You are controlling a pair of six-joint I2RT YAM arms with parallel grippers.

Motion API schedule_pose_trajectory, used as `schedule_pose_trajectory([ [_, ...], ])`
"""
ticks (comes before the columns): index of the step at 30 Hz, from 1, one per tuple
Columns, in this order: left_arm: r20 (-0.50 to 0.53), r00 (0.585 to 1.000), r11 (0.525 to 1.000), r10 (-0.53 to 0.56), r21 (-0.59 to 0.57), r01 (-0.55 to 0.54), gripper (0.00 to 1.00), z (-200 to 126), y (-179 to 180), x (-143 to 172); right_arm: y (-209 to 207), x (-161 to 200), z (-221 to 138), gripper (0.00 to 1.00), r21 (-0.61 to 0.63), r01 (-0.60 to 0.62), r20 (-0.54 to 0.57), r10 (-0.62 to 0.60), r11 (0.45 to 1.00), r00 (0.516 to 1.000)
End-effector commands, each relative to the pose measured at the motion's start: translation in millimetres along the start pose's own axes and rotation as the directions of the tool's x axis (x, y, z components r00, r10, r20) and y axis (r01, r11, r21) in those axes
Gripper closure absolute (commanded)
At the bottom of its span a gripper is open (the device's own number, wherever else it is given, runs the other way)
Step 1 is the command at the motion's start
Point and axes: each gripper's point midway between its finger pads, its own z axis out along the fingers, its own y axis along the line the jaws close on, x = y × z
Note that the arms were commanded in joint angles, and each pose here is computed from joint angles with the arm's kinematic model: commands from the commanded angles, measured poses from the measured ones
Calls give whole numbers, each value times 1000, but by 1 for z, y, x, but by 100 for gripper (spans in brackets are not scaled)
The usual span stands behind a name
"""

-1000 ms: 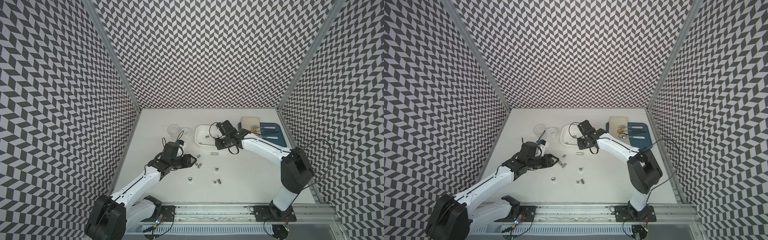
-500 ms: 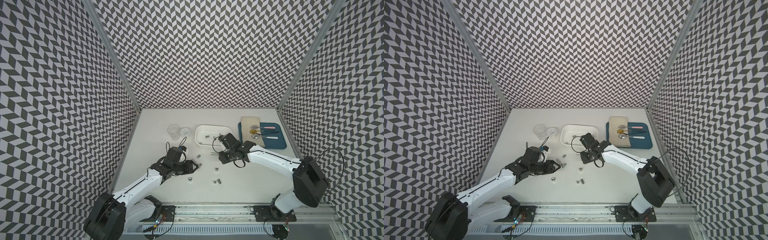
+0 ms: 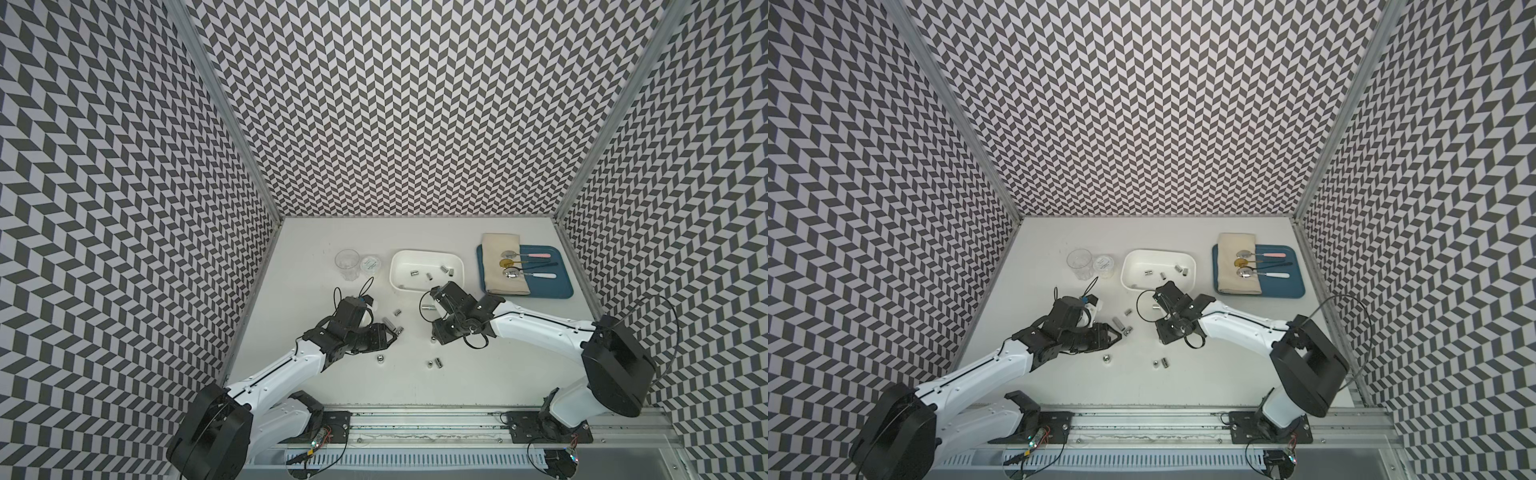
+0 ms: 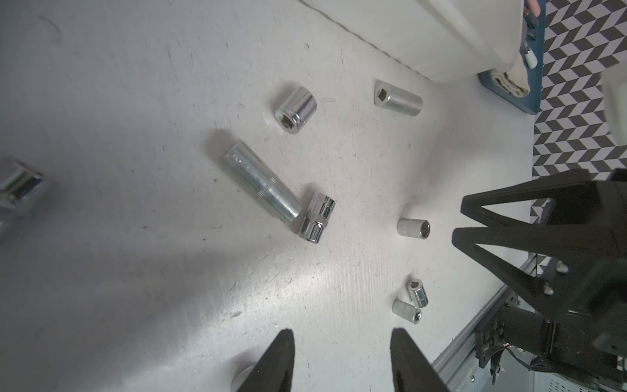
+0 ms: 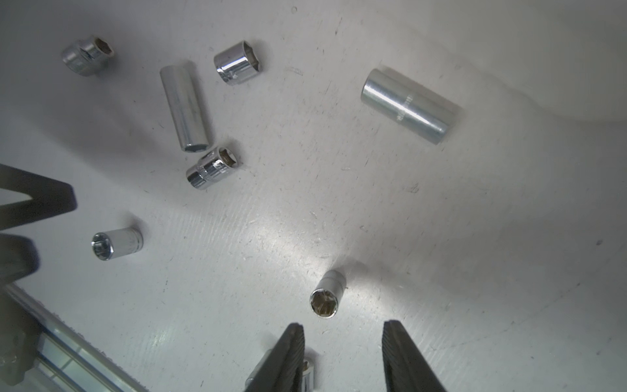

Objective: Put the socket on the desktop into the storage box
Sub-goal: Pick up the socket head at the center of the board.

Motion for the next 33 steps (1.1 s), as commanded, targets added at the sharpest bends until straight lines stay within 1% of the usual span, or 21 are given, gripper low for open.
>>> schedule_pose_trajectory([
  [1,14,1000,1000,8,4,-8,50,1,-1,-1,11,-7,1,58,-34,2,35,-1,999,999],
  [21,24,1000,1000,6,-3,-6,51,2,2,-2,14,4,20,58,-28,1,-8,-1,1000,1000],
  [33,23,1000,1000,5,-4,-5,51,2,4,0,8,11,39,59,13,-4,-44,5,1000,999],
])
